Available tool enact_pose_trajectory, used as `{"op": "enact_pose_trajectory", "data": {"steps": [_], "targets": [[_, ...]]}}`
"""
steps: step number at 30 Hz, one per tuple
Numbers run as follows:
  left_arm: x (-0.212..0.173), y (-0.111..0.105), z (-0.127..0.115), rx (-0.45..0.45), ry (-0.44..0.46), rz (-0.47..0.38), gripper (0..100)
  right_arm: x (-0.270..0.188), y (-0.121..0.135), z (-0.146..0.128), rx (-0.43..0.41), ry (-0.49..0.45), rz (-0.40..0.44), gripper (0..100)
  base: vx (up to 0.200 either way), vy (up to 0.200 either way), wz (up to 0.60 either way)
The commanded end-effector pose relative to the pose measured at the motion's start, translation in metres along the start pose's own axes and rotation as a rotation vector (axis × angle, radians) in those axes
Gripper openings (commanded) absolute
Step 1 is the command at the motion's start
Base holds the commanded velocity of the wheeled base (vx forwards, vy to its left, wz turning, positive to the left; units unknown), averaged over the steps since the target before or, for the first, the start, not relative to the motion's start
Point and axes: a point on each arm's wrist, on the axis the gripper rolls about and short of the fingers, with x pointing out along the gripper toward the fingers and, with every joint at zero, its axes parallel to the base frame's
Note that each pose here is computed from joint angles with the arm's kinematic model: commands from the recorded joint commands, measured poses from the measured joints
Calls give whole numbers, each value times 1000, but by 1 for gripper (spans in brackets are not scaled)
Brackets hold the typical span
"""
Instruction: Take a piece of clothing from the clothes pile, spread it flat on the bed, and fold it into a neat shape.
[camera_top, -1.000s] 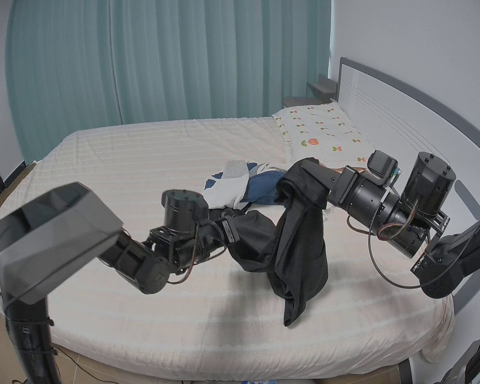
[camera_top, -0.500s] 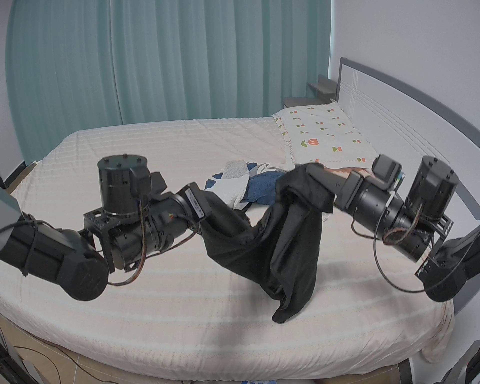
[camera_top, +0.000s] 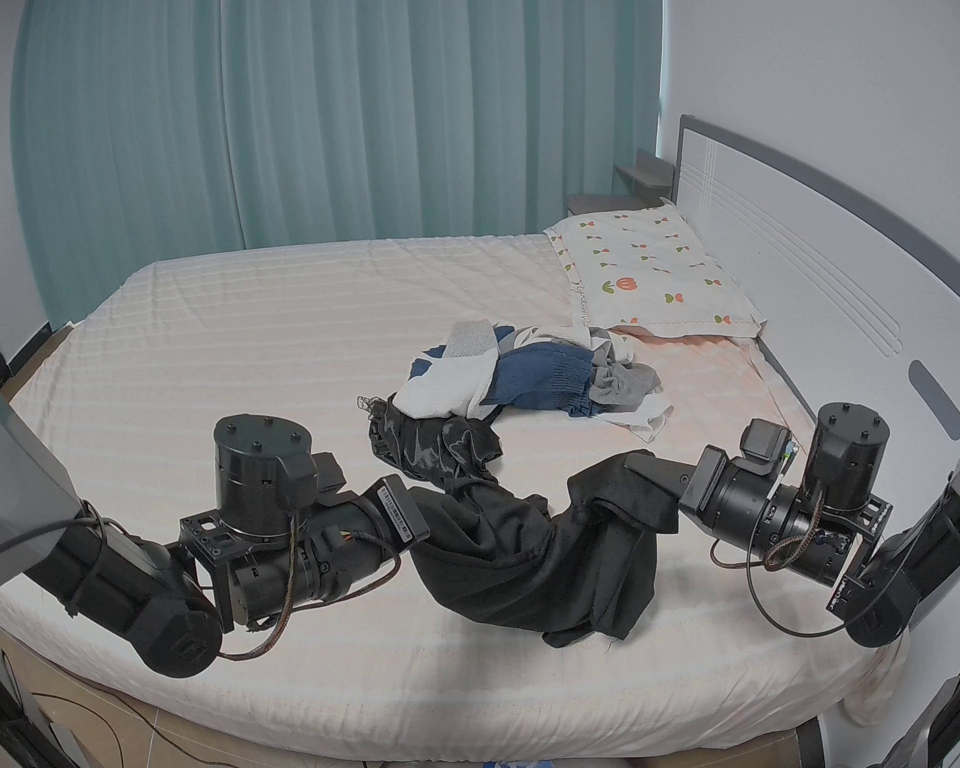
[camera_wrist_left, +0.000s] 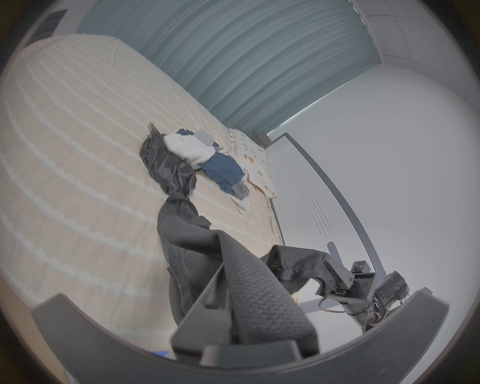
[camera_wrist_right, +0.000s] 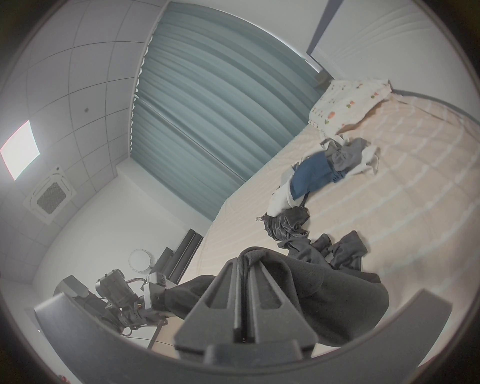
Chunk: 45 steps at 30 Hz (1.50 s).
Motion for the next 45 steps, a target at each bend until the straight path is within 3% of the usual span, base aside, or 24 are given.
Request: {"op": "enact_pose_trajectory", "data": {"steps": [1,9,18,30,33,45], "targets": [[2,11,-13,-10,80,9,0,3,-16,-16,45,37,-23,0,0,0,0],[3,16,-18,-31,108,15,0,-2,-12,-27,37,-2,53,0,0,0,0],[2,17,-18,-32,101,15,0,-13,-5,-22,33,-23,69,0,-200,0,0],[2,17,-14,-58,75,22,0,-10,-9,-24,37,-16,57,0,0,0,0],[1,17,-9,-97,59,16,0,-8,-10,-25,39,-15,56,0,0,200,0],[0,19,1,-104,6,-1,0,-5,-11,-24,36,-36,43,0,0,200,0]]}}
